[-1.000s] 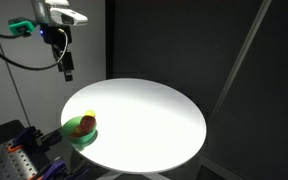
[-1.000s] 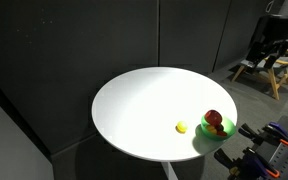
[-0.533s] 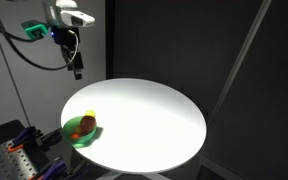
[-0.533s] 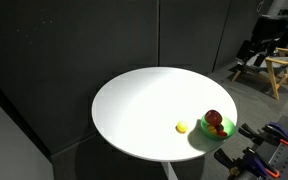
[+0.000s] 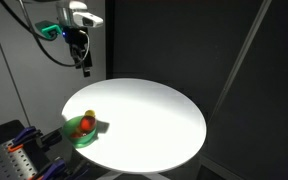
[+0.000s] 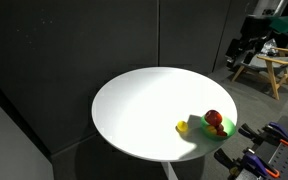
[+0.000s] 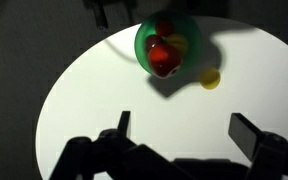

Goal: Pick up the yellow toy lemon from the table and put it in the green bowl

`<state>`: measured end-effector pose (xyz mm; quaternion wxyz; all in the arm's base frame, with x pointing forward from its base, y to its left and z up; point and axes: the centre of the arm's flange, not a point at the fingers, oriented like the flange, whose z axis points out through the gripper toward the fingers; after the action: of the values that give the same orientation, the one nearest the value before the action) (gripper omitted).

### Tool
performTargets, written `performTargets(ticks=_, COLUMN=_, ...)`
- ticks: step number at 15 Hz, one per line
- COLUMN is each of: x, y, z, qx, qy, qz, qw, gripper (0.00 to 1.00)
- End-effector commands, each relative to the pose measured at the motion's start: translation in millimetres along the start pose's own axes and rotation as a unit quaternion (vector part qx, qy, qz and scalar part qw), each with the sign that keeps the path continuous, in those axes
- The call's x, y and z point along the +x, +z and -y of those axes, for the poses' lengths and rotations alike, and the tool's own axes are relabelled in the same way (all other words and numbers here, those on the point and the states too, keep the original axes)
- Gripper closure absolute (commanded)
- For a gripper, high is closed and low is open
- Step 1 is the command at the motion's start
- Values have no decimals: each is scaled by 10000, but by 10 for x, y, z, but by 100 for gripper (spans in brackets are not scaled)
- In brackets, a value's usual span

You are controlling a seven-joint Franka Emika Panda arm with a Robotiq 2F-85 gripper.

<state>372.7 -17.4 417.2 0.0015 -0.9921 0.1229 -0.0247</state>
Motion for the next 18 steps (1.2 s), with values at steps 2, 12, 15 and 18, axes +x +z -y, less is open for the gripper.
performTargets(ticks=2, x=311, y=-18, z=172, qx=93, qy=-52, qz=112, qw=9999, gripper=0)
performTargets(ticks=12, x=592, y=136, z=553, qx=221, qy=-737, qz=249, qw=9967, gripper=0)
performTargets(ticks=15, x=624, y=277, z=696, qx=254, qy=-1031, qz=261, qw=9940, gripper=0)
performTargets(ticks=18, x=633, y=448, z=828, qx=290, qy=-1305, qz=262, qw=9907, gripper=0)
